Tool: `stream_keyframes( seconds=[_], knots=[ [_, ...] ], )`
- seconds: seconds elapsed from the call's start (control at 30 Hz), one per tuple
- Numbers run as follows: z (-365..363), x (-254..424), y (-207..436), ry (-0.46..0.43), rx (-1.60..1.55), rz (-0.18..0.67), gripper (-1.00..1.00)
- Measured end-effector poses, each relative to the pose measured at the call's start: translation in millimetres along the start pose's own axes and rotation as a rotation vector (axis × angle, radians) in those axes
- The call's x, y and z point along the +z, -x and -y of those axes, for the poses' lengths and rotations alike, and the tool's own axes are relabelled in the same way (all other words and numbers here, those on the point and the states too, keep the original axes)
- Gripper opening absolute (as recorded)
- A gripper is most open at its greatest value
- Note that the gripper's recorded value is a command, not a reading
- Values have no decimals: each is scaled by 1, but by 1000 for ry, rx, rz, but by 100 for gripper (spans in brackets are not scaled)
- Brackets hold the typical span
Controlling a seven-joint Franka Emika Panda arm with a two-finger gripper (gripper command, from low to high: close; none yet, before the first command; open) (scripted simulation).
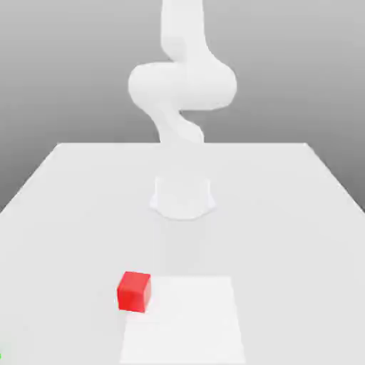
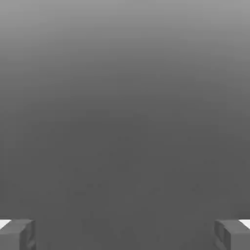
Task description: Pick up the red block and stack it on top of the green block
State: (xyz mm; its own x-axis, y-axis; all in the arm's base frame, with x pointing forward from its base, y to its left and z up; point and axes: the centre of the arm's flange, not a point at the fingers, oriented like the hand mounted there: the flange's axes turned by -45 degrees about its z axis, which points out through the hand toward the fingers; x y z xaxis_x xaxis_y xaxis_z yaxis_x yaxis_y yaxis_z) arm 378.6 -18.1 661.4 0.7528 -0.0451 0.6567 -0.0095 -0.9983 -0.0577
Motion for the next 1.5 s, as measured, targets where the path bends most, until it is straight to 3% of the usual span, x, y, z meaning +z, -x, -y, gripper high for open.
stream_keyframes(
  seconds=[0.33, 0.63, 0.83, 1.37, 1.4, 1.5],
  knots=[
    [-54, 227, 114, -39, 111, 376, 0],
    [-95, 326, 280, 100, 159, 678, 0],
    [-99, 343, 305, 109, 157, 722, 0],
    [-101, 380, 340, 115, 155, 714, 0],
    [-101, 381, 343, 118, 154, 712, -100],
    [-101, 382, 343, 118, 154, 713, -100]
  ],
)
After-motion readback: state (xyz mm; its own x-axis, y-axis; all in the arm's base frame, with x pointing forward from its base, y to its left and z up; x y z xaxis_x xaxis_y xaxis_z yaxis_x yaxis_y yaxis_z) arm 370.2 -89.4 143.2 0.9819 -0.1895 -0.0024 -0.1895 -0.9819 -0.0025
